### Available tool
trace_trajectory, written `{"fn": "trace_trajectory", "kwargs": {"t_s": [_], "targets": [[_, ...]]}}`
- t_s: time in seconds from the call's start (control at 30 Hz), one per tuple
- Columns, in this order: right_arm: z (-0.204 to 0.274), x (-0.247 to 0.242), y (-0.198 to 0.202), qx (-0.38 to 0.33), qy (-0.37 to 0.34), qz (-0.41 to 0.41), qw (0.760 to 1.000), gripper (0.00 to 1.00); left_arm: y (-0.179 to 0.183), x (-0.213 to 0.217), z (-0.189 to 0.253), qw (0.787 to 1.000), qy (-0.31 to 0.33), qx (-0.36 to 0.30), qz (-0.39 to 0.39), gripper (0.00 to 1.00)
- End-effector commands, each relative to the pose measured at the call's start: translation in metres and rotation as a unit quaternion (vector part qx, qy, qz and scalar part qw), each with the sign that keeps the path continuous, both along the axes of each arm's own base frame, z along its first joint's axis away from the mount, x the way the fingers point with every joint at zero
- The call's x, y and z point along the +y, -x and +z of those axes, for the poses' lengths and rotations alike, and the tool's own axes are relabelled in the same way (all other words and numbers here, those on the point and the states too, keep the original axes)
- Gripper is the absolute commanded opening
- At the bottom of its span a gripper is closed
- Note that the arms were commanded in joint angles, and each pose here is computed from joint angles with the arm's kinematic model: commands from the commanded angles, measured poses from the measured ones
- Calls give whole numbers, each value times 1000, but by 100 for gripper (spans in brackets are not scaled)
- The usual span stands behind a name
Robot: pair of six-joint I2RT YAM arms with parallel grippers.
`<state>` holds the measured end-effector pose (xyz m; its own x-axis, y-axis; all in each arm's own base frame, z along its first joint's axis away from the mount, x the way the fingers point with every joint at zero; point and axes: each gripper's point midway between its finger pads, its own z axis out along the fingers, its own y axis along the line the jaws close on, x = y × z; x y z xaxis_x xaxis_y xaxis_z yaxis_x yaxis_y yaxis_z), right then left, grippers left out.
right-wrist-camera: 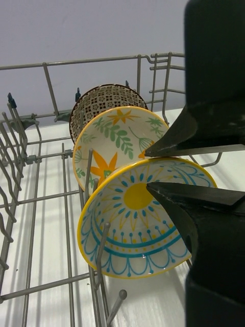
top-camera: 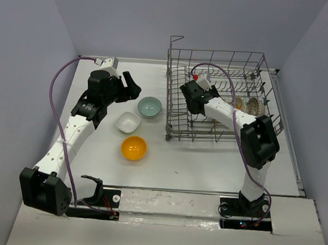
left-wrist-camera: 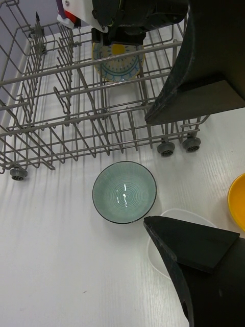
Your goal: Load the bowls into the dish rack
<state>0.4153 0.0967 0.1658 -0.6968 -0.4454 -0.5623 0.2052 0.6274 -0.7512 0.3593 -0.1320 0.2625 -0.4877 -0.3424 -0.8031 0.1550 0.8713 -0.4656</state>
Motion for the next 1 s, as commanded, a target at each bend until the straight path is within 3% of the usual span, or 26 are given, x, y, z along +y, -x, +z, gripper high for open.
{"fn": "trace_trajectory", "kwargs": {"t_s": [0.0,0.47,0.7,0.83,0.97], "targets": [[16,10,-3,-33,-36,0,999,34,-2,-1,13,1000,10,-25,-4,81],[50,22,3,-62,-135,29,988,44,-2,2,0,1000,9,-6,11,81],[77,27,11,-91,-201,48,974,46,-3,28,-22,996,-14,28,89,81],[107,34,23,-124,-275,77,950,47,0,50,-43,986,-36,57,150,81],[148,42,47,-163,-367,130,906,49,7,57,-68,982,-39,81,165,81]]}}
